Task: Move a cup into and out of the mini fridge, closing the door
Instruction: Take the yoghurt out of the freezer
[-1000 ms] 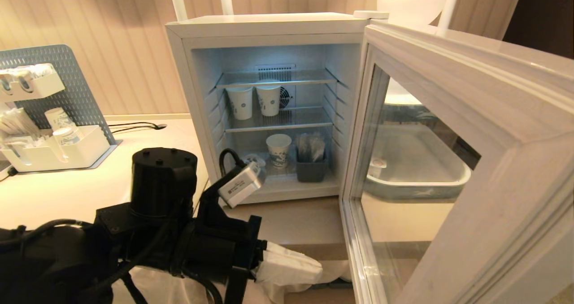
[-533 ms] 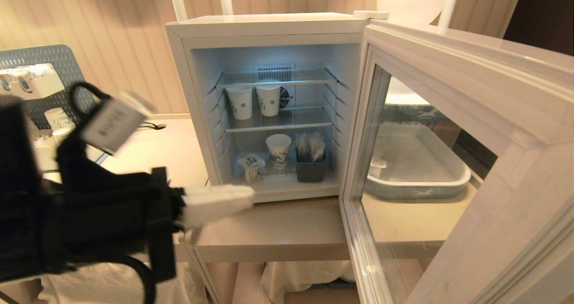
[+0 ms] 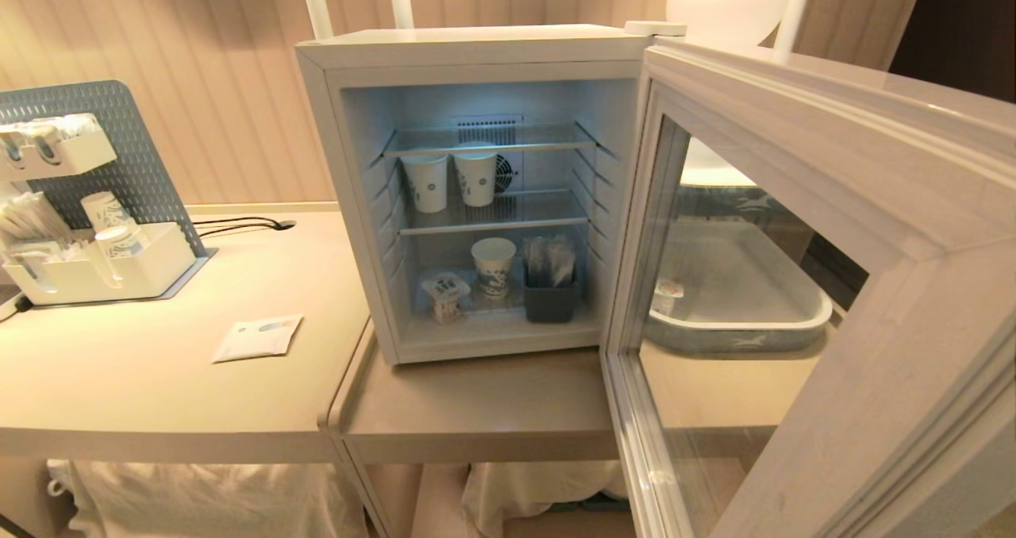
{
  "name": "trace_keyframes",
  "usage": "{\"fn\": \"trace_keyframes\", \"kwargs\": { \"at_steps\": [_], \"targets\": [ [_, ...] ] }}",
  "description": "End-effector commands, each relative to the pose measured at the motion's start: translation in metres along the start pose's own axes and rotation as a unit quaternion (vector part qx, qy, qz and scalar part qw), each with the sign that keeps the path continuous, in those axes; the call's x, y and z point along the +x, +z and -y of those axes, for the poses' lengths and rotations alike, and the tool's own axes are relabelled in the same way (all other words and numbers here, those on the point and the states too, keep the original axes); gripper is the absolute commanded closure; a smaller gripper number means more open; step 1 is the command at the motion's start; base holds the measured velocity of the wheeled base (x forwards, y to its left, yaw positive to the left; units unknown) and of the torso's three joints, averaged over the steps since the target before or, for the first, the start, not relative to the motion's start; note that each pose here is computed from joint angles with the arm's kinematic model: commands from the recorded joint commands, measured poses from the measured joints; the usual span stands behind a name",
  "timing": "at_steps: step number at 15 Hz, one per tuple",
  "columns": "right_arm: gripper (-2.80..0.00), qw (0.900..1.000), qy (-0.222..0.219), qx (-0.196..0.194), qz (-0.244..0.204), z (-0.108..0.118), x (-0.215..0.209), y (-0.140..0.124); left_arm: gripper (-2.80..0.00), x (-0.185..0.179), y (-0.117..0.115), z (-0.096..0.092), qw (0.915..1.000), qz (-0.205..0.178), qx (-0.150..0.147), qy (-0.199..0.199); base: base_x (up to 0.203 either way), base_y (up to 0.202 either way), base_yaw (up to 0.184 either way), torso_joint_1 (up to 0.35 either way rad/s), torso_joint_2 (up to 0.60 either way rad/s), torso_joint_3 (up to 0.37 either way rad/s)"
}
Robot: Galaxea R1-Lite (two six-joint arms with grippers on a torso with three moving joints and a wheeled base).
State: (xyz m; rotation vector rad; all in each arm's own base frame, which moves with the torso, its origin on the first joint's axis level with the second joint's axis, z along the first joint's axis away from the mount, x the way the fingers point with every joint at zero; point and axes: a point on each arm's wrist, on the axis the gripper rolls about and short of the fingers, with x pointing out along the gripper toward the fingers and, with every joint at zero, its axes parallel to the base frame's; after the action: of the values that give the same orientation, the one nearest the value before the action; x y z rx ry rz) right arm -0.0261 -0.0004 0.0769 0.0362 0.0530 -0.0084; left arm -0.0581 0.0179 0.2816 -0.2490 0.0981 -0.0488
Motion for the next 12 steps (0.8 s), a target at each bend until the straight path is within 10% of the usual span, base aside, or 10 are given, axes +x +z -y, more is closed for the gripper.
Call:
{"fn": "trace_keyframes", "kwargs": {
  "at_steps": [1,4,7,12],
  "targets": [
    [0.00,1.000,0.000,0.000,-0.001,0.000,0.000,0.000,0.00,-0.041,-0.041,-0.007,0.9990,0.003,-0.021,0.040,0.000,0.000,0.000,0.000,0.00,0.000],
    [0.00,1.000,-0.001,0.000,-0.001,0.000,0.000,0.000,0.00,-0.034,-0.053,-0.007,0.9918,-0.029,-0.109,0.060,0.000,0.000,0.000,0.000,0.00,0.000],
    [0.00,1.000,0.000,0.000,-0.001,0.000,0.000,0.000,0.00,-0.038,-0.064,0.007,0.9896,-0.018,-0.125,0.069,0.000,0.000,0.000,0.000,0.00,0.000],
    [0.00,1.000,0.000,0.000,-0.001,0.000,0.000,0.000,0.00,-0.010,-0.127,-0.012,0.9979,0.031,-0.046,0.033,0.000,0.000,0.000,0.000,0.00,0.000]
  ]
}}
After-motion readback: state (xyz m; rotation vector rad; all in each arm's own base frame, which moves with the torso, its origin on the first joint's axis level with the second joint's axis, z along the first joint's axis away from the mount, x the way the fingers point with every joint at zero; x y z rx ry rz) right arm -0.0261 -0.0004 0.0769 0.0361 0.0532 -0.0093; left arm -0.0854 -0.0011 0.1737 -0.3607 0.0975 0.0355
